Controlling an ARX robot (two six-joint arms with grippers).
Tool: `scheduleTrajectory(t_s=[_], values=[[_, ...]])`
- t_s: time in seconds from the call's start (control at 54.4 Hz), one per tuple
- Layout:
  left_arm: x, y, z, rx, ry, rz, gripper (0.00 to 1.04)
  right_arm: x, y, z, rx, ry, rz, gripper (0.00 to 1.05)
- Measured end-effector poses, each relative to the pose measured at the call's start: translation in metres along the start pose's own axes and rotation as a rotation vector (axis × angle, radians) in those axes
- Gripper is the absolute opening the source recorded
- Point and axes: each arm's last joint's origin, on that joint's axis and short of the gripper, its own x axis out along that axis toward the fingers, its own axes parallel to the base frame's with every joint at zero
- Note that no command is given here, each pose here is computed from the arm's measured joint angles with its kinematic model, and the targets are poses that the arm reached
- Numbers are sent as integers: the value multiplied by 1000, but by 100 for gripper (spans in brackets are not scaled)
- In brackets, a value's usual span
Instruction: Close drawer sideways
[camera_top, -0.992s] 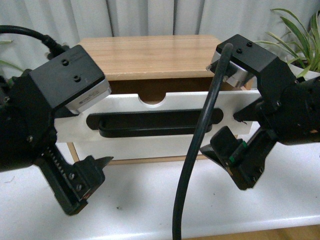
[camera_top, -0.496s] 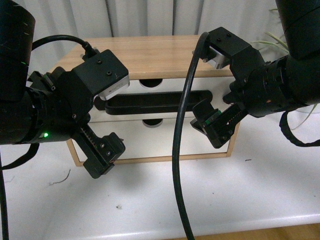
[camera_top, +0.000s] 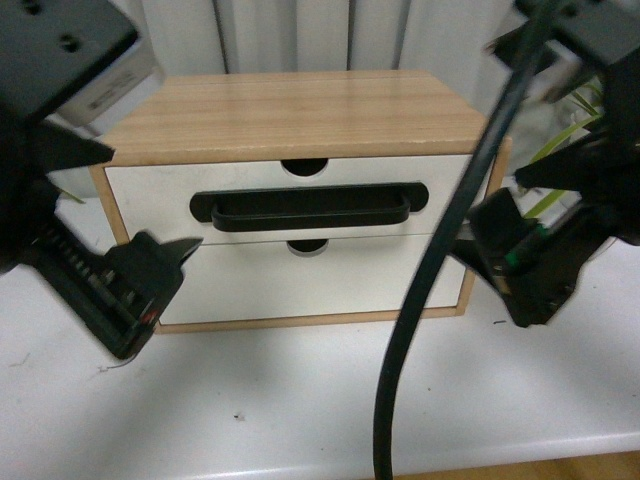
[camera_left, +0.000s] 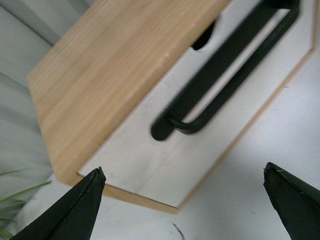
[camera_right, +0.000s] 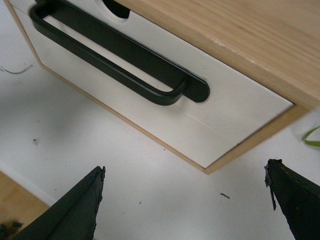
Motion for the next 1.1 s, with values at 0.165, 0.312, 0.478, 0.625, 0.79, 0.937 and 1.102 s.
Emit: scheduleTrajectory(t_s=[0.165,0.312,0.478,0.625,0.79,0.937,1.102], values=[[-49,-16,-31,-141,31,-13,98,-55,15,-29,71,-23,-73,98],[-98,-15,-40,-299,-36,138,98,-103,40,-61,151,-10,-150,98],[-128,-14,-60,-466,-72,334,98,-137,54,-76,229,-96,-306,98],[-133,-12,-64,-533,-100,393,98,-142,55,-85,281,-147,-436,98],[-136,-8,-69,-566,-231,429,83,-141,55,-88,315,-308,-531,87],[-138,-11,-73,-585,-282,446,58,-148,52,-98,344,-425,-591,62],[-140,-14,-75,-599,-273,439,28,-152,50,-106,346,-451,-589,31]])
